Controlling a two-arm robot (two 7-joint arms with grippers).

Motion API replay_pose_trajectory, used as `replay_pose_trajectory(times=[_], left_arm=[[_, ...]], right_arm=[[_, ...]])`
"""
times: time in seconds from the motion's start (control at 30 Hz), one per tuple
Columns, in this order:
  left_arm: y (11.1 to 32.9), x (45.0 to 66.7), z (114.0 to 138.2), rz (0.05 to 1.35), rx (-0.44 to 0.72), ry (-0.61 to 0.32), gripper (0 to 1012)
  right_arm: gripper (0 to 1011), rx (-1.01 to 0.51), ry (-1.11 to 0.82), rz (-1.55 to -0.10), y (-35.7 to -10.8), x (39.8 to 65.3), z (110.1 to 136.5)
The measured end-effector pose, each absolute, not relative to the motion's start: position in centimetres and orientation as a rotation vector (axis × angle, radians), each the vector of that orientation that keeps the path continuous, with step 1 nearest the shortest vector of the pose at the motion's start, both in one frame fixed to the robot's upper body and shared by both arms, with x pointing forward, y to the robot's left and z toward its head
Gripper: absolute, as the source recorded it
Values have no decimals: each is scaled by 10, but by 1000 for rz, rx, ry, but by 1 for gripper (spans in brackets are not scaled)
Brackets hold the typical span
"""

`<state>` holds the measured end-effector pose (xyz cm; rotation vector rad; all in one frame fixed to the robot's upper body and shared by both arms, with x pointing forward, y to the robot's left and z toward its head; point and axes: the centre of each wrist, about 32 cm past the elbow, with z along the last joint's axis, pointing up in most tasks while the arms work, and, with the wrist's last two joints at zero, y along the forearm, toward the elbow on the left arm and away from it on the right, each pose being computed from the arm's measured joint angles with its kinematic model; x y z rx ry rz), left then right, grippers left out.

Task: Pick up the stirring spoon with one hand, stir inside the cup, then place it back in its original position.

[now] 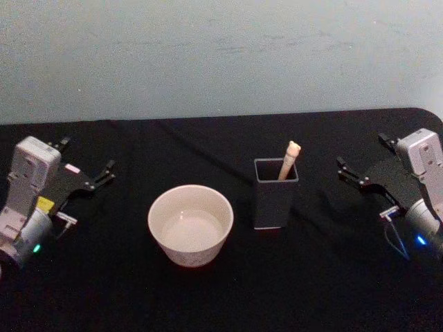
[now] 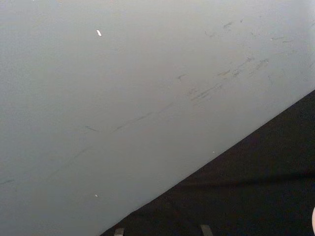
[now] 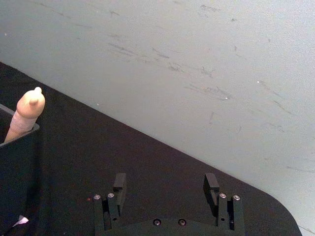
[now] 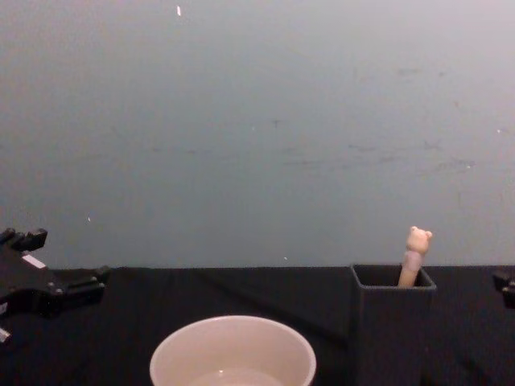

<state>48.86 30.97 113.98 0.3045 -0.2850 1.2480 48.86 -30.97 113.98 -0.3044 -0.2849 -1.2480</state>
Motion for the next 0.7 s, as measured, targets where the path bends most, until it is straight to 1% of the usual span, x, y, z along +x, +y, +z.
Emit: replay_pose_trajectory(times=[0.17,0.4,0.6,0.7], left_arm=[[310,489,1140,1248,304,-285,1001],[310,489,1140,1248,304,-285,1001],[310,489,1140,1248,304,-285,1001],[310,489,1140,1248,304,-285,1001]], right_arm=[[1000,-286,-273,-1230,-311,487,1142],[1000,-211,-189,-1149,-310,478,1153],[1000,-125,-44,-999,-311,469,1165],[1000,-101,-6,-948,-310,468,1168]])
